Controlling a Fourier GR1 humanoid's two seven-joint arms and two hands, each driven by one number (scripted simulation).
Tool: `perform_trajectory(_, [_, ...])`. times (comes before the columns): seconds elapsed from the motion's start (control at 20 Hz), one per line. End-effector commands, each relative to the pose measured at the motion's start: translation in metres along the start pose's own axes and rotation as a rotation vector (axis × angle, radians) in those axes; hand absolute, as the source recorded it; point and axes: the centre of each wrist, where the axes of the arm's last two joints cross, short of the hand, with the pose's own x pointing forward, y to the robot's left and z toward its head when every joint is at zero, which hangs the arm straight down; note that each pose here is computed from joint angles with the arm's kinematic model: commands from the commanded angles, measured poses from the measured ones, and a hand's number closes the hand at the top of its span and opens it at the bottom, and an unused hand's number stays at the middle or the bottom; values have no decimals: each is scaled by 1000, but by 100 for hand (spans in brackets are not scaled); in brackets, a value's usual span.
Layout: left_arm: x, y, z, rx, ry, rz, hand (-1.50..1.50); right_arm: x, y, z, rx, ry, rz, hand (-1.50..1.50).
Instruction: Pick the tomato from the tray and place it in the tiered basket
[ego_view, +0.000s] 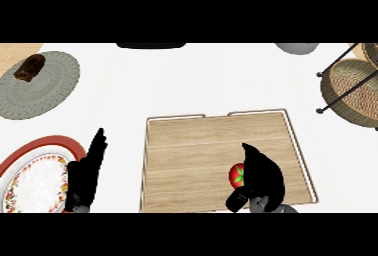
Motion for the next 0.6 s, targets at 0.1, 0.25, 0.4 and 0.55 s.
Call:
perform_trajectory(0.1, [-20, 5, 8, -10, 19, -13, 0, 1, 2, -11, -1, 142, 48, 150])
perform_trajectory(0.25, [-12, 3, 15, -4, 25, -3, 0, 1, 14, -1, 13, 87, 31, 150])
perform_trajectory(0.4, [5, 1, 2, 14, 19, -2, 0, 1, 27, -15, -41, 25, 118, 150])
perform_trajectory(0.55, [-6, 5, -1, 10, 15, -15, 0, 14, 22, -6, -118, 13, 160, 150])
